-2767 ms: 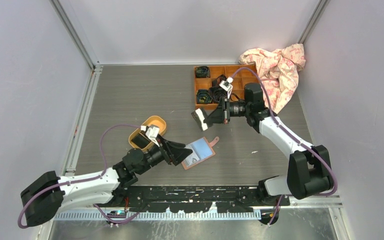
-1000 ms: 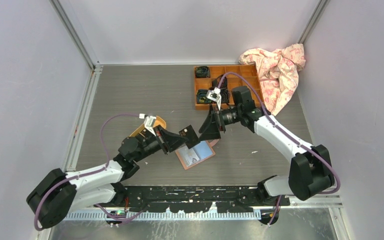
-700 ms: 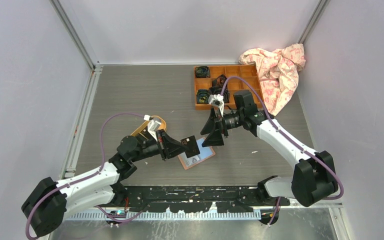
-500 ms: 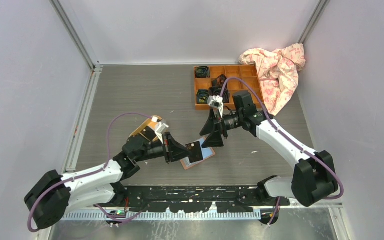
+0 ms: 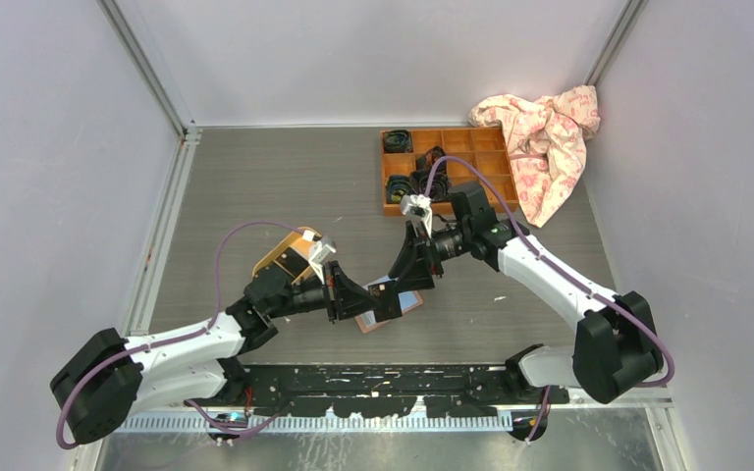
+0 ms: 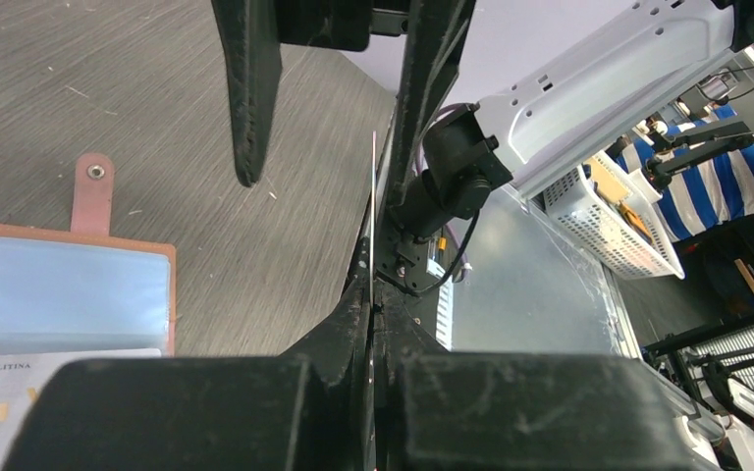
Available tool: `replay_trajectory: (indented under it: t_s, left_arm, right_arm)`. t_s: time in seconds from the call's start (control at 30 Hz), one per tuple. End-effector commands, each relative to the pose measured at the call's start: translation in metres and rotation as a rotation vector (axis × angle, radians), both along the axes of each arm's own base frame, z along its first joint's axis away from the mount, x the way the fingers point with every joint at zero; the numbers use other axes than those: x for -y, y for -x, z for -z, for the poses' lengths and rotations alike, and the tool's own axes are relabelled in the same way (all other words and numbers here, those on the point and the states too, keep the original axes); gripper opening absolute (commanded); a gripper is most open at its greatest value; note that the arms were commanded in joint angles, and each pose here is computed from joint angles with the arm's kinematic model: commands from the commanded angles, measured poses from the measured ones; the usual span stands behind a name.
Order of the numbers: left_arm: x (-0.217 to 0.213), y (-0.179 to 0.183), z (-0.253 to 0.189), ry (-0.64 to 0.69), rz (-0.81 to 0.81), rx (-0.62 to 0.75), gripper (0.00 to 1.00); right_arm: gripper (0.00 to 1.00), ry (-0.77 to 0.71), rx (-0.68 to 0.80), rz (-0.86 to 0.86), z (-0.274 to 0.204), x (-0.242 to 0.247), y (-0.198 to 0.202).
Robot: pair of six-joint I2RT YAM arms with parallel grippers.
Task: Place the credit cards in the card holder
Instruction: Insert the credit card into the card slot.
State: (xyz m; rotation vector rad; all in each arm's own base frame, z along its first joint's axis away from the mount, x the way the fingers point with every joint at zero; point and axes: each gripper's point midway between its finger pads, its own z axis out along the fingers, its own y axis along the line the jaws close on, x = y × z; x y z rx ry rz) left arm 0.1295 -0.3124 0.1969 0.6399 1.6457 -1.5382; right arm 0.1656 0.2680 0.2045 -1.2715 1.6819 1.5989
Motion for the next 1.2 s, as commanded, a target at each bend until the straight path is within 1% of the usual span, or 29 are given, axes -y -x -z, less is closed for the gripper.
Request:
replay_trajectory:
  t_s: [0.0,0.07,0.2,0.37,0.4,0.43,0.47,0.57,0.6,0.63,0.7,0.77,0.8,0.87,0.93,0.97,1.1,1.17]
  left_arm:
    - [0.003,-0.002,-0.036,0.088,-0.003,0.109,0.0]
    - [0.003,-0.003,-0.036,0.09,-0.004,0.111,0.0]
    - [0.005,-0.004,-0.037,0.09,-0.004,0.111,0.0]
    - [0.005,-0.007,-0.042,0.1,-0.016,0.118,0.0]
    - [0.005,-0.007,-0.043,0.102,-0.019,0.119,0.0]
    - [0.005,-0.007,-0.043,0.102,-0.02,0.119,0.0]
    - [0.005,-0.008,-0.042,0.099,-0.024,0.116,0.0]
    - [0.003,-0.012,-0.036,0.092,-0.056,0.1,0.0]
    - [0.002,-0.015,-0.033,0.088,-0.076,0.09,0.02]
    - [0.0,-0.017,-0.031,0.087,-0.097,0.08,0.08]
    - [-0.006,-0.025,-0.023,0.076,-0.161,0.048,0.25]
    - [-0.017,-0.034,-0.008,0.035,-0.251,-0.001,0.4]
    - [-0.023,-0.039,0.003,-0.002,-0.296,-0.03,0.46]
    - [-0.038,-0.044,0.027,-0.093,-0.384,-0.106,0.5]
    - [-0.055,-0.04,0.057,-0.213,-0.443,-0.217,0.51]
    - [-0.061,-0.037,0.065,-0.245,-0.461,-0.257,0.51]
    - [-0.08,-0.027,0.087,-0.313,-0.537,-0.426,0.56]
    - [-0.086,-0.025,0.096,-0.335,-0.583,-0.477,0.57]
  right_arm:
    - [0.52,-0.029,0.02,-0.025,-0.007,-0.004,0.001]
    - [0.45,-0.033,0.018,-0.03,-0.008,-0.005,0.003]
    - [0.35,-0.044,0.014,-0.051,-0.012,-0.007,0.008]
    - [0.17,-0.055,0.004,-0.074,-0.016,-0.008,0.013]
    - [0.12,-0.057,0.001,-0.081,-0.016,-0.009,0.014]
    - [0.05,-0.06,0.0,-0.084,-0.018,-0.009,0.015]
    - [0.01,-0.062,-0.002,-0.088,-0.019,-0.009,0.016]
    - [0.01,-0.058,0.004,-0.08,-0.024,-0.008,0.015]
    - [0.01,-0.053,0.008,-0.072,-0.024,-0.008,0.014]
    - [0.01,-0.044,0.011,-0.058,-0.024,-0.008,0.012]
    - [0.01,-0.022,0.011,-0.018,-0.023,-0.006,0.003]
    - [0.01,0.017,0.016,0.059,-0.019,0.0,-0.014]
    - [0.01,0.037,0.019,0.098,-0.017,0.004,-0.022]
    - [0.01,0.086,0.047,0.183,-0.01,0.013,-0.04]
    - [0.01,0.128,0.074,0.258,-0.006,0.022,-0.055]
    - [0.01,0.151,0.089,0.29,-0.003,0.026,-0.061]
    - [0.01,0.264,0.141,0.37,0.016,0.04,-0.081]
    - [0.01,0.313,0.136,0.386,0.026,0.043,-0.087]
